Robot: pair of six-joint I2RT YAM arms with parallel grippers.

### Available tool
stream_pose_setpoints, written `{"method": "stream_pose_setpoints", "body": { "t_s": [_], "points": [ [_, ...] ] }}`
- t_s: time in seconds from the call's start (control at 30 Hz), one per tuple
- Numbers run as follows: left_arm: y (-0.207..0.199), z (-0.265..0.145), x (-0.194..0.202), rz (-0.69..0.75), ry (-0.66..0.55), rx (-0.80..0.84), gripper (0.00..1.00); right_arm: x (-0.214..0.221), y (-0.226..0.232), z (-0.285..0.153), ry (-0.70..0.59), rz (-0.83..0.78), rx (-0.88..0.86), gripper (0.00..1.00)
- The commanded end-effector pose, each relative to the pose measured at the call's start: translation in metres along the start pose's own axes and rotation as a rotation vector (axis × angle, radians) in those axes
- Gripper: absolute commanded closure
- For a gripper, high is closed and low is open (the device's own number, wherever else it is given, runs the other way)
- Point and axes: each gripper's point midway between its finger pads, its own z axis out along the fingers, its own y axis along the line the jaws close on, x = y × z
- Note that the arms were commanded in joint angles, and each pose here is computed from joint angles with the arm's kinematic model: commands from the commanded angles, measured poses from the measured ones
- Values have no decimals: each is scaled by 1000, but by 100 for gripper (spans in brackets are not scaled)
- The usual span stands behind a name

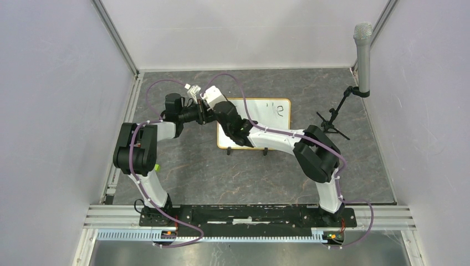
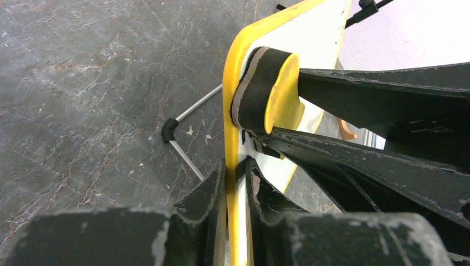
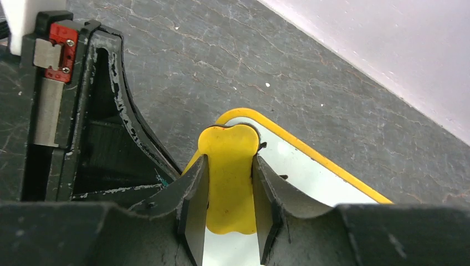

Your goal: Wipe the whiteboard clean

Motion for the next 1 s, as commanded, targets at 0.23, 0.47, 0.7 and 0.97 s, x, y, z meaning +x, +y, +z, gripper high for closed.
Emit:
{"method": "stream_pose_setpoints", "body": {
  "t_s": [0.23, 0.47, 0.7, 0.97],
  "points": [
    [26, 1, 12, 31, 12, -116, 98, 46, -84, -25, 99, 74, 186, 62],
    [26, 2, 12, 36, 14, -121, 98, 64, -95, -39, 129, 89, 197, 62],
    [25, 2, 12, 44, 14, -123, 98, 36, -52, -22, 89, 99, 93, 62],
    [25, 1, 12, 48, 14, -125, 98, 9, -22, 1, 56, 89, 19, 62]
  ]
}}
